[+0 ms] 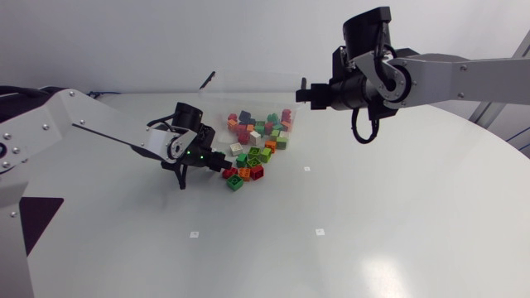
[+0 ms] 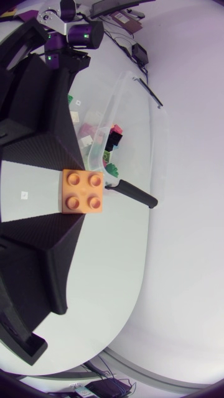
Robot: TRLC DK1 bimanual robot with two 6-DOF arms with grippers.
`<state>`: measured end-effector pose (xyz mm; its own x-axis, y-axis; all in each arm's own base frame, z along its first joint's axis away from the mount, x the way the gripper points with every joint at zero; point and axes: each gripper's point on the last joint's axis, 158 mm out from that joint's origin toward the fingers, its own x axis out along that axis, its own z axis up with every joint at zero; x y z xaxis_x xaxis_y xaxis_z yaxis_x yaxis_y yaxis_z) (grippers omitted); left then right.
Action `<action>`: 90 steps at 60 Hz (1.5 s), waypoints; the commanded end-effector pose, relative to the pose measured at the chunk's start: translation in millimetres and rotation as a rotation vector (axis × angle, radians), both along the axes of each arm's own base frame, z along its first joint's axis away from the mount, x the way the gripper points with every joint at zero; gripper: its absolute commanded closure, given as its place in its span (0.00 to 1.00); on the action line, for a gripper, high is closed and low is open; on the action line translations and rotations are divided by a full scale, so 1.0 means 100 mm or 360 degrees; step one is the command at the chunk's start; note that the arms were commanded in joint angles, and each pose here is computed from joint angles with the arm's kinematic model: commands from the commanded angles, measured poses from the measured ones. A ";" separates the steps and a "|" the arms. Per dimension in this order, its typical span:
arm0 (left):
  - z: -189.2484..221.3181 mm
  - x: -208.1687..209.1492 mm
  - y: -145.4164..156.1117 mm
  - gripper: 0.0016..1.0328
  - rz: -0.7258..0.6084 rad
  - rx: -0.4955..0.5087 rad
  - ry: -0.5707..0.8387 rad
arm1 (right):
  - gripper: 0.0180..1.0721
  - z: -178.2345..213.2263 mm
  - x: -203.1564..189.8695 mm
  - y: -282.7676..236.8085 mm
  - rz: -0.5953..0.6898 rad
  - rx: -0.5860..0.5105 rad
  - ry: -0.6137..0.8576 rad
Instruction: Place the duplo bricks in the container
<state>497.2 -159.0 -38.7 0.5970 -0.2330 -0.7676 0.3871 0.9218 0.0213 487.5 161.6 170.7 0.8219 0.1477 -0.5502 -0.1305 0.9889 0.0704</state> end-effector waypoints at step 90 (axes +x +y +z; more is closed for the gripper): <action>2.32 0.35 -0.20 0.60 -0.0230 -0.0142 -0.0637 | 0.17 -0.08 1.01 1.00 0.0049 0.0036 0.0082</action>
<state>522.7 -167.3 202.3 0.8193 -0.3666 -0.4409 0.4690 0.8708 0.1474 590.0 264.1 166.8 0.7937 0.1962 -0.5758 -0.1809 0.9799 0.0845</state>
